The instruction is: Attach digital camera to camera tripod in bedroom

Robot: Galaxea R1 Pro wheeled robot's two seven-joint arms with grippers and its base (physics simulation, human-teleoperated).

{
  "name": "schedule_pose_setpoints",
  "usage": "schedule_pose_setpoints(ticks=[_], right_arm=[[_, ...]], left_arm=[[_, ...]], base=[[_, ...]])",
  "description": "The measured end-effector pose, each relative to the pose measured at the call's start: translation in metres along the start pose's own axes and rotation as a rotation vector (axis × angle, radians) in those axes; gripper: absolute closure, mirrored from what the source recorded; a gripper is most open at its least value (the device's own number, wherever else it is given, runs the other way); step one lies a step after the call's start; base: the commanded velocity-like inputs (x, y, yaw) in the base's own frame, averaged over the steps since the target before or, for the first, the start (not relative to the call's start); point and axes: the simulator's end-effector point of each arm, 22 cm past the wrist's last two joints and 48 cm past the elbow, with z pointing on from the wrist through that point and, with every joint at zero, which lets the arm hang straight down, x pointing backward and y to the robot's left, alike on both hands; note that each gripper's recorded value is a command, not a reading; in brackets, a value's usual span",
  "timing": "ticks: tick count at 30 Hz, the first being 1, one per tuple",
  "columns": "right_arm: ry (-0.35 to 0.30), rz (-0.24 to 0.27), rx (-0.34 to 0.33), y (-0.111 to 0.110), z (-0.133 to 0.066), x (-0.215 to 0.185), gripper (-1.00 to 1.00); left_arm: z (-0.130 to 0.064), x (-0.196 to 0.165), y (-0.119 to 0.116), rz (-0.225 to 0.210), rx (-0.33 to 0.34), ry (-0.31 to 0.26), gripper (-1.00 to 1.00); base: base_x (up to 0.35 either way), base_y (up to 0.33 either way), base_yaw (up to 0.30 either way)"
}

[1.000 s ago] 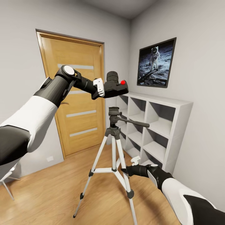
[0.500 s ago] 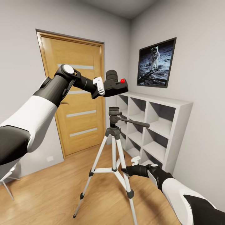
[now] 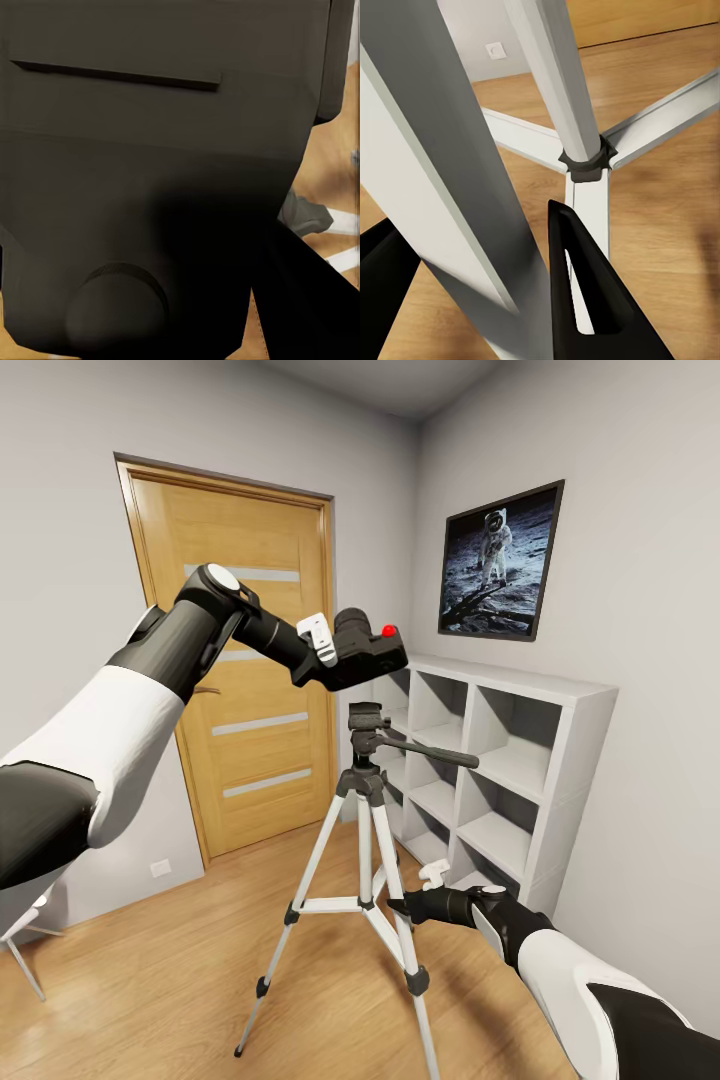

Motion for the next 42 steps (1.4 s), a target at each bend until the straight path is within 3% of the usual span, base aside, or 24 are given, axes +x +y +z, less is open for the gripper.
schedule_pose_setpoints(ticks=[8, 15, 19, 36, 42], right_arm=[[0.0, 0.0, 0.0, 0.0, 0.0, 0.0, 1.0], [0.0, 0.0, 0.0, 0.0, 0.0, 0.0, 1.0], [0.0, 0.0, -0.001, 0.0, 0.0, 0.0, 1.0], [0.0, 0.0, 0.0, 0.0, 0.0, 0.0, 1.0], [0.0, 0.0, 0.0, 0.0, 0.0, 0.0, 1.0]], left_arm=[[-0.001, 0.002, -0.002, -0.011, 0.01, 0.001, 1.0], [-0.002, 0.006, 0.001, -0.086, 0.003, 0.016, 1.0], [-0.001, 0.009, 0.001, -0.102, -0.001, 0.029, 1.0], [-0.003, 0.013, 0.003, -0.098, -0.006, 0.04, 1.0], [-0.003, 0.026, 0.002, -0.078, -0.007, 0.084, 1.0]], base=[[0.0, 0.0, 0.0], [0.0, 0.0, 0.0], [0.0, 0.0, 0.0], [0.0, 0.0, 0.0], [0.0, 0.0, 0.0]])
